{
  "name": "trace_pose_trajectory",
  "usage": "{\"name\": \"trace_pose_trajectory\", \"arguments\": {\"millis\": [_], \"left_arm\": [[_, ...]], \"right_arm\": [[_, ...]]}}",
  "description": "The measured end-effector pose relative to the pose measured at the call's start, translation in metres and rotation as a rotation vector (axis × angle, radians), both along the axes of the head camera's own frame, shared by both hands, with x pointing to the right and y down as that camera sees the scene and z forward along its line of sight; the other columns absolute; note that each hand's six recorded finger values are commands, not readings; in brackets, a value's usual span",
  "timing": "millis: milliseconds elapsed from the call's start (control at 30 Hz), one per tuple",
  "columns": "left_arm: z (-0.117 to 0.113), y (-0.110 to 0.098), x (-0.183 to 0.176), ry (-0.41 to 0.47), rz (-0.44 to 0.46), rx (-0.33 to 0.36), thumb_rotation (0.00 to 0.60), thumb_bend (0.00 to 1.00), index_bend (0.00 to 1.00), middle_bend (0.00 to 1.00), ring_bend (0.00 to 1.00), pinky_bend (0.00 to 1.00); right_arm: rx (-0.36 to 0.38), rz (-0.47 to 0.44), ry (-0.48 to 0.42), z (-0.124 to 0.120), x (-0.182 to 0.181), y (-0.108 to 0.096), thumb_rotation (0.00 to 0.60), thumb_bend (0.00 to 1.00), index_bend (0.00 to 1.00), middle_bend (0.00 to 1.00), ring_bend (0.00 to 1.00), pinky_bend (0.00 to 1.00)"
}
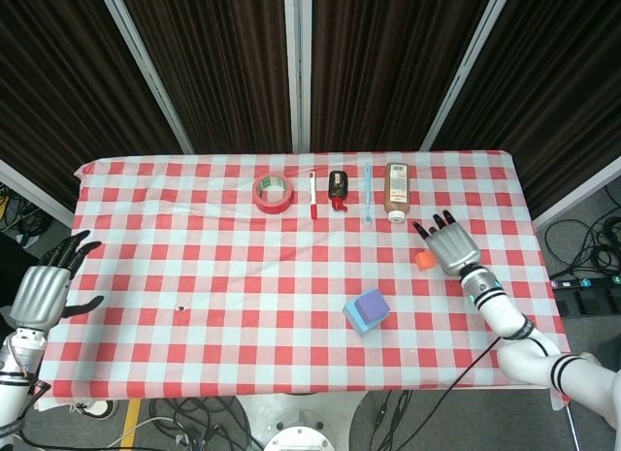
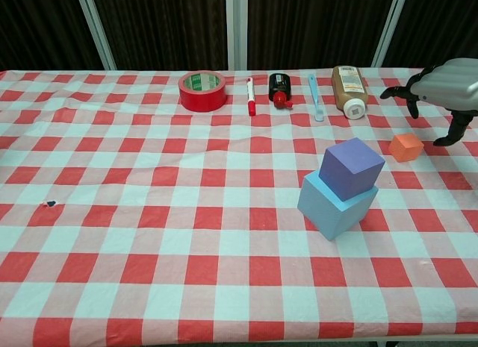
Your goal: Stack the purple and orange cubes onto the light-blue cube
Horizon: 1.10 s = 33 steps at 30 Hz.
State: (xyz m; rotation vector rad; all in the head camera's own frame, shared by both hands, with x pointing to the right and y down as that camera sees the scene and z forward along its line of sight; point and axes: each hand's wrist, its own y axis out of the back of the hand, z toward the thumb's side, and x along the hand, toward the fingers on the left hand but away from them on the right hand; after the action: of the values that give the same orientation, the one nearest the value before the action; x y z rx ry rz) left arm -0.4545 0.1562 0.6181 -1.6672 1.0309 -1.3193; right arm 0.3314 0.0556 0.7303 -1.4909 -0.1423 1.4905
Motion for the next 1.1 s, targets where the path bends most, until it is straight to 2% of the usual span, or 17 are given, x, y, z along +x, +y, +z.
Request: {"name": "trace_pose_trajectory", "arguments": {"millis": [300,1100], "left_arm": [[-0.003,-0.002,0.0,-0.008,0.004,0.011,0.6,0.2,0.23,0.19,0.13,0.24],[-0.003,0.001,-0.003,-0.012,-0.001,0.008,0.6,0.2,0.23,0.19,0.13,0.24]], "right_arm": [[-0.034,-0.01,-0.022,0.015,-0.01,0.009,0.6,0.12,0.0,0.37,0.11,0.1],[-0.007,-0.001,-0.063,0.02,-0.015,0.007,0.6,0.14,0.01,0.49,0.2,0.12]]}}
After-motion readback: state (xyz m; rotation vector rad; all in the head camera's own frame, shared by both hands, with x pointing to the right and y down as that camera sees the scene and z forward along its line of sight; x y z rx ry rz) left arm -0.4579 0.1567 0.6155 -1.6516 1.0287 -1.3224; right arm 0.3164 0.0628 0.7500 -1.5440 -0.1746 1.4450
